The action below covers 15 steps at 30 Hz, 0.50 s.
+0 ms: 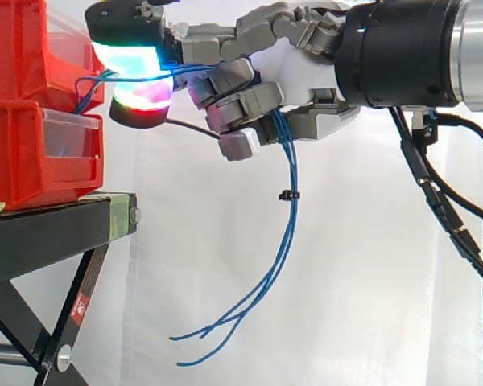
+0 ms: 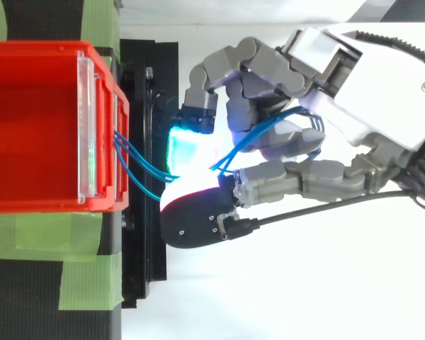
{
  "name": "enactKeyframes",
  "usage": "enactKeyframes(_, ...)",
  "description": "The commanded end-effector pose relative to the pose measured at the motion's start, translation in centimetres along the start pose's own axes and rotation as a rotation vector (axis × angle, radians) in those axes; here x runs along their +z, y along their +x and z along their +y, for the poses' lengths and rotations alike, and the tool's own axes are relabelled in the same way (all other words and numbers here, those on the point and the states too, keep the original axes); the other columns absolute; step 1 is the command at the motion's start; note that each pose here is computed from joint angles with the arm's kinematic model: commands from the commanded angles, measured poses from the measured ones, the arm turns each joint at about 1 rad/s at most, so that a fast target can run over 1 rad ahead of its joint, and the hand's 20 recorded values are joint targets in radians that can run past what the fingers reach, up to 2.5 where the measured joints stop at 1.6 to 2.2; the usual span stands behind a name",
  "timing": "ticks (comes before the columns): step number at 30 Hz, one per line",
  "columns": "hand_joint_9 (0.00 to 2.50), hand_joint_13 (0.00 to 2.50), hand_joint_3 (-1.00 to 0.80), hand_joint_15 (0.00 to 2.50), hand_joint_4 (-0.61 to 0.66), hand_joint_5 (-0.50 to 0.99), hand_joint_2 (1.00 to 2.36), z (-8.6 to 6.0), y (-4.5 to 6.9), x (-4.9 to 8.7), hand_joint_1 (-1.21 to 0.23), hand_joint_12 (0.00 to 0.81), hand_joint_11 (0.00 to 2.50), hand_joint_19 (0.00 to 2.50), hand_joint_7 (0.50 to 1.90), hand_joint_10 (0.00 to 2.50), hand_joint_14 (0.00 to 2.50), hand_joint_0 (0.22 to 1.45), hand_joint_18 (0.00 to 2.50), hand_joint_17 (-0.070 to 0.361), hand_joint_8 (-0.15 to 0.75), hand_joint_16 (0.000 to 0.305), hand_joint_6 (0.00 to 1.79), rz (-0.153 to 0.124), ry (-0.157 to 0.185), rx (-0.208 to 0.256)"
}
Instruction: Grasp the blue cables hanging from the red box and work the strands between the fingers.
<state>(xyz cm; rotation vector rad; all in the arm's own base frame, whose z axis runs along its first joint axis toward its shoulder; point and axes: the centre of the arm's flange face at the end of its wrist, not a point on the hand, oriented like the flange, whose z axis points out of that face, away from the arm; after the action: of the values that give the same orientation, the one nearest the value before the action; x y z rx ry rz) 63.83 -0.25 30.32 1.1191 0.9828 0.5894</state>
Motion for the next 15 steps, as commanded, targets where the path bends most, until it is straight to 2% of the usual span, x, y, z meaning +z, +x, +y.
enactKeyframes(1, 0.67, 1.0, -0.11, 1.32, 0.28, 0.36, 1.01, 0.09, 0.09, -0.12, -0.56, 0.418, 2.46, 1.28, 1.37, 2.5, 2.5, 1.13, 1.37, 0.102, 0.376, 0.045, 0.28, -0.003, 0.002, 0.0)
enactKeyframes(3, 0.67, 1.0, -0.09, 1.32, 0.27, 0.49, 1.01, 0.03, 0.2, -0.16, -0.57, 0.418, 2.46, 1.28, 1.48, 2.5, 2.5, 1.18, 1.37, 0.102, 0.376, 0.045, 0.06, -0.002, 0.004, 0.0)
enactKeyframes(4, 0.67, 1.0, -0.07, 1.32, 0.25, 0.56, 1.01, 0.11, 0.16, -0.17, -0.59, 0.418, 2.46, 1.28, 1.5, 2.5, 2.5, 1.22, 1.37, 0.102, 0.376, 0.045, 0.0, -0.003, 0.003, 0.001)
enactKeyframes(7, 0.67, 1.0, 0.0, 1.32, 0.23, 0.64, 1.02, 0.11, 0.16, -0.17, -0.61, 0.418, 2.46, 1.28, 1.55, 2.5, 2.5, 1.32, 1.37, 0.102, 0.376, 0.045, 0.0, -0.003, 0.003, 0.001)
enactKeyframes(8, 0.67, 1.0, 0.03, 1.32, 0.2, 0.64, 1.02, 0.11, 0.16, -0.17, -0.62, 0.418, 2.46, 1.28, 1.54, 2.5, 2.5, 1.35, 1.37, 0.102, 0.376, 0.045, 0.07, -0.003, 0.003, 0.001)
enactKeyframes(9, 0.67, 1.0, 0.04, 1.32, 0.15, 0.6, 1.02, 0.11, 0.16, -0.17, -0.62, 0.418, 2.46, 1.28, 1.52, 2.5, 2.5, 1.36, 1.37, 0.102, 0.376, 0.045, 0.22, -0.003, 0.003, -0.001)
enactKeyframes(10, 0.67, 1.0, 0.05, 1.32, 0.11, 0.52, 1.02, 0.03, 0.2, -0.16, -0.63, 0.418, 2.46, 1.28, 1.39, 2.5, 2.5, 1.36, 1.37, 0.102, 0.376, 0.045, 0.54, -0.002, 0.004, -0.002)
enactKeyframes(11, 0.67, 1.0, 0.06, 1.32, 0.1, 0.51, 1.02, 0.02, 0.14, -0.11, -0.63, 0.418, 2.46, 1.28, 1.39, 2.5, 2.5, 1.36, 1.37, 0.102, 0.376, 0.045, 0.57, -0.003, 0.002, -0.003)
enactKeyframes(12, 0.67, 1.0, 0.05, 1.32, 0.09, 0.42, 1.02, 0.01, 0.13, -0.11, -0.65, 0.418, 2.46, 1.28, 1.28, 2.5, 2.5, 1.33, 1.37, 0.102, 0.376, 0.045, 0.82, -0.004, 0.003, -0.003)
enactKeyframes(13, 0.67, 1.0, 0.07, 1.32, 0.09, 0.27, 1.01, 0.05, 0.21, -0.15, -0.69, 0.418, 2.46, 1.28, 1.18, 2.5, 2.5, 1.25, 1.37, 0.102, 0.376, 0.045, 1.09, -0.003, 0.003, -0.002)
enactKeyframes(14, 0.67, 1.0, 0.09, 1.32, 0.11, 0.22, 1.01, 0.13, 0.16, -0.16, -0.72, 0.418, 2.46, 1.28, 1.18, 2.5, 2.5, 1.21, 1.37, 0.102, 0.376, 0.045, 1.13, -0.003, 0.002, -0.001)
enactKeyframes(15, 0.67, 1.0, 0.12, 1.32, 0.17, 0.16, 1.07, 0.03, 0.2, -0.16, -0.73, 0.418, 2.46, 1.28, 1.14, 2.5, 2.5, 1.11, 1.37, 0.102, 0.376, 0.045, 1.18, -0.002, 0.004, -0.002)
